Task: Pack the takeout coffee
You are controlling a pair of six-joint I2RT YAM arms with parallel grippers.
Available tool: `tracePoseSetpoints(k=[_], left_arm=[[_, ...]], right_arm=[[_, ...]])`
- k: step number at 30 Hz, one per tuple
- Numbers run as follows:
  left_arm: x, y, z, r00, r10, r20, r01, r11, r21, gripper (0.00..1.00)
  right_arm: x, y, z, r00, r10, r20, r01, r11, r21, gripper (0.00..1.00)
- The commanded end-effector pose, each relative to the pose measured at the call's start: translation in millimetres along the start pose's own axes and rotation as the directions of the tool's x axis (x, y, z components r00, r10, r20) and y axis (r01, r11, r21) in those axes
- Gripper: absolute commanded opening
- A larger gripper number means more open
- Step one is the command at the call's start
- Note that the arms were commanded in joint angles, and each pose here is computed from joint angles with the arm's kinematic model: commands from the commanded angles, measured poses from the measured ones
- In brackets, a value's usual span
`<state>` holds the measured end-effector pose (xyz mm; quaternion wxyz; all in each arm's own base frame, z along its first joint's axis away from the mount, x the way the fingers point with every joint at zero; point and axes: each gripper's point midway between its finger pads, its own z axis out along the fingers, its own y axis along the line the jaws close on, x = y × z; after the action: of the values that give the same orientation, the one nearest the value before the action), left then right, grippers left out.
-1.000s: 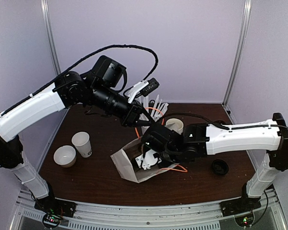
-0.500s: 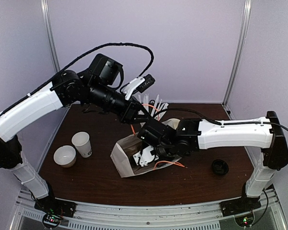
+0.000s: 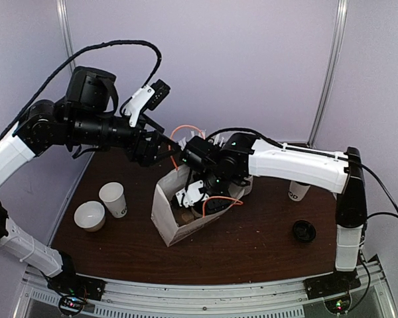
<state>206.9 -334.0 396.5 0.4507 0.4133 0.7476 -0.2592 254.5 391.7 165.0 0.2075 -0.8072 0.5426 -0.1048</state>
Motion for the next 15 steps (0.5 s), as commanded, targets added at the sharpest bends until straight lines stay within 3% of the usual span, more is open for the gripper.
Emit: tracePoseSetpoints(k=[1,15], left_arm=[[1.7,15.0,-14.9,0.999,0.027,0.035,-0.024,0.996,-0.088,0.82],[14.8,26.1,-35.1,0.999,0.004,0.038,0.001,0.991,-0.135,0.86]], right_arm=[[-2.0,13.4,5.2,1.000,0.024,0.016,-0.022,0.987,-0.158,0.61],[-4.5,-0.7,25.4,0.999,0.039,0.036,-0.025,0.947,-0.319,0.61]])
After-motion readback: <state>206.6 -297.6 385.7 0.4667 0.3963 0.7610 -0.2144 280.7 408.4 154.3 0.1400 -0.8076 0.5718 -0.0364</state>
